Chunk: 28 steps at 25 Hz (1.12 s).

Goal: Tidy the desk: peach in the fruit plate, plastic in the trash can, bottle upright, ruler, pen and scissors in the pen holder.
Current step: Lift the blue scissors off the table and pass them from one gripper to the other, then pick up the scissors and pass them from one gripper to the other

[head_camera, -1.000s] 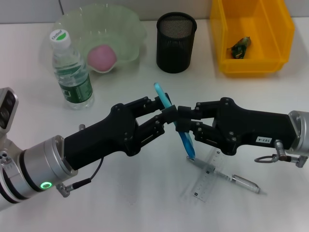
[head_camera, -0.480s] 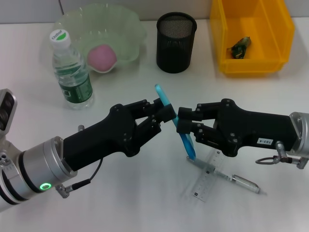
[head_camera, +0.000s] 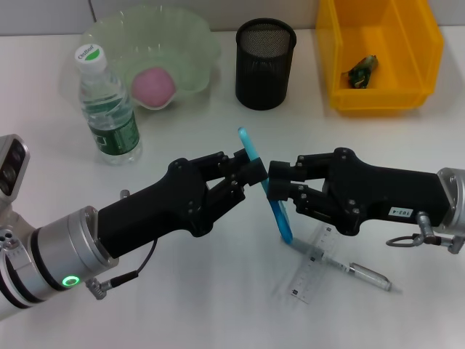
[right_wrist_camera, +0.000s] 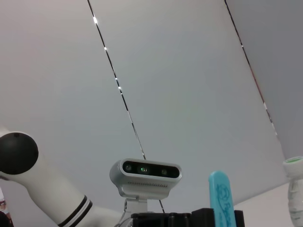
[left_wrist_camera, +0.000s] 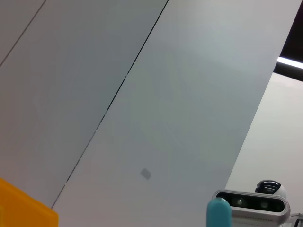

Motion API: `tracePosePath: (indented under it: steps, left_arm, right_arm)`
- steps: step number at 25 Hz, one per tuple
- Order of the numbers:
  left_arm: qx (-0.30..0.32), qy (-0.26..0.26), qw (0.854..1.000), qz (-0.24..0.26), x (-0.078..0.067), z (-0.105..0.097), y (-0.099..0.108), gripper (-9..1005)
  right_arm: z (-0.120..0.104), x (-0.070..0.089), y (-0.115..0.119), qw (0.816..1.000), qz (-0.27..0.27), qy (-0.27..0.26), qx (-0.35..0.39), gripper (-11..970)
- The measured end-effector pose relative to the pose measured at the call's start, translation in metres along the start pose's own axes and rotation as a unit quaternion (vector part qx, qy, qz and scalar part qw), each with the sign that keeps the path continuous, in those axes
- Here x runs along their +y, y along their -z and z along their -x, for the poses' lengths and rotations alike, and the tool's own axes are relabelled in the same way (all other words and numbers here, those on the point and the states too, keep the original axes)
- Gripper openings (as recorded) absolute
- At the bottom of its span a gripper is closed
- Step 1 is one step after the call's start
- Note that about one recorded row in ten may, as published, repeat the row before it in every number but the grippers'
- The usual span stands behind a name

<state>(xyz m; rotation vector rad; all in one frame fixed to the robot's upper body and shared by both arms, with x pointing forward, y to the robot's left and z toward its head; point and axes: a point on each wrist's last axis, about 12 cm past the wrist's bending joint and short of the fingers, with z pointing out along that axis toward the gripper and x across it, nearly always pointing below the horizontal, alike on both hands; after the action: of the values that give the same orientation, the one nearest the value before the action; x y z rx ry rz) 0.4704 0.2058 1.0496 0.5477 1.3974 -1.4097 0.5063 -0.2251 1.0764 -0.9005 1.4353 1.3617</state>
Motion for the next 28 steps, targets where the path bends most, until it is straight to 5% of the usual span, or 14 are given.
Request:
tracePosePath:
  steps: [7, 18, 28]
  left_arm:
    - [0.000, 0.000, 1.000, 0.001, 0.000, 0.000, 0.000, 216]
    - [-0.004, 0.001, 1.000, 0.004, 0.001, 0.001, 0.000, 216]
    - [-0.018, 0.009, 1.000, 0.020, 0.002, 0.001, 0.002, 216]
  right_arm:
    - [0.002, -0.001, 0.002, 1.000, 0.002, -0.003, 0.004, 213]
    - [0.003, 0.001, 0.011, 1.000, -0.002, 0.005, 0.003, 563]
    - [-0.015, 0.030, 0.042, 0.995, -0.029, 0.093, -0.036, 647]
